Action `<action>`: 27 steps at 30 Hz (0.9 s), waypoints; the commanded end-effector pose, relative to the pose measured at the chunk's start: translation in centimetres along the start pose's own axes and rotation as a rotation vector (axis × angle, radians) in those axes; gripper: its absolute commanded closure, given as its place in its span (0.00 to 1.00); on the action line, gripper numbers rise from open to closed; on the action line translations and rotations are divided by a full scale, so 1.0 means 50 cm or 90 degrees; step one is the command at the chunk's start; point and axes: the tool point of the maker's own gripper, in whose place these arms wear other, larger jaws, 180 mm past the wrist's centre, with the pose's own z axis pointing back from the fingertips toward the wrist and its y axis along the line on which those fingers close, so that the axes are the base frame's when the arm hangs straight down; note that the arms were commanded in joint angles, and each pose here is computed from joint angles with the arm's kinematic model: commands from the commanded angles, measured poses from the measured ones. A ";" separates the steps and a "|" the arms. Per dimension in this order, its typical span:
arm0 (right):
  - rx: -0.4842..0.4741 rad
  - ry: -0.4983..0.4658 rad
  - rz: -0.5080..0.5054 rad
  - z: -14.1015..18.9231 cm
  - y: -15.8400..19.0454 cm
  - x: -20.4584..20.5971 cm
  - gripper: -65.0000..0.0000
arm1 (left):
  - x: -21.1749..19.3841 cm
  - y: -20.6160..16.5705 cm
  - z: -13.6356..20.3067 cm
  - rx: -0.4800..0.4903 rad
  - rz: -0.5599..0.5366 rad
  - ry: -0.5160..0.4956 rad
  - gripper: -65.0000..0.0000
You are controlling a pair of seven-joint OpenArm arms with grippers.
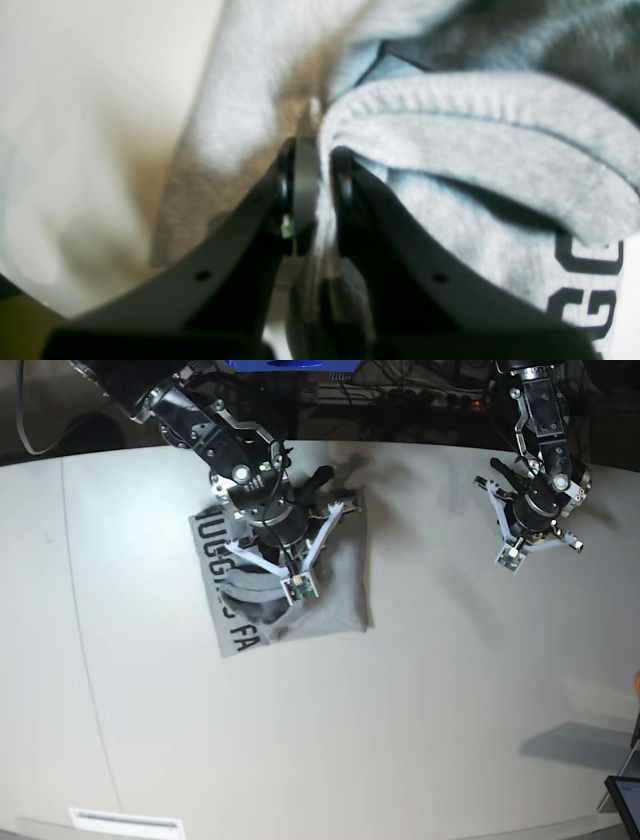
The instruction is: Fold the T-shirt properly
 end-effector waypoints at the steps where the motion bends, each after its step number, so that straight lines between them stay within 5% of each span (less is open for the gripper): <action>1: 0.000 -0.046 0.018 0.009 0.015 0.042 1.00 | 0.018 0.009 0.005 0.010 0.003 -0.020 1.00; 8: -0.071 -0.091 0.133 0.030 0.065 0.075 1.00 | 0.023 -0.016 0.000 -0.004 0.020 -0.026 1.00; 14: -0.113 -0.061 0.181 -0.003 0.064 0.044 1.00 | 0.021 -0.019 0.000 -0.005 0.020 -0.024 1.00; 27: -0.168 -0.105 0.301 -0.005 0.123 0.052 0.98 | 0.025 -0.018 0.000 -0.005 0.021 -0.027 1.00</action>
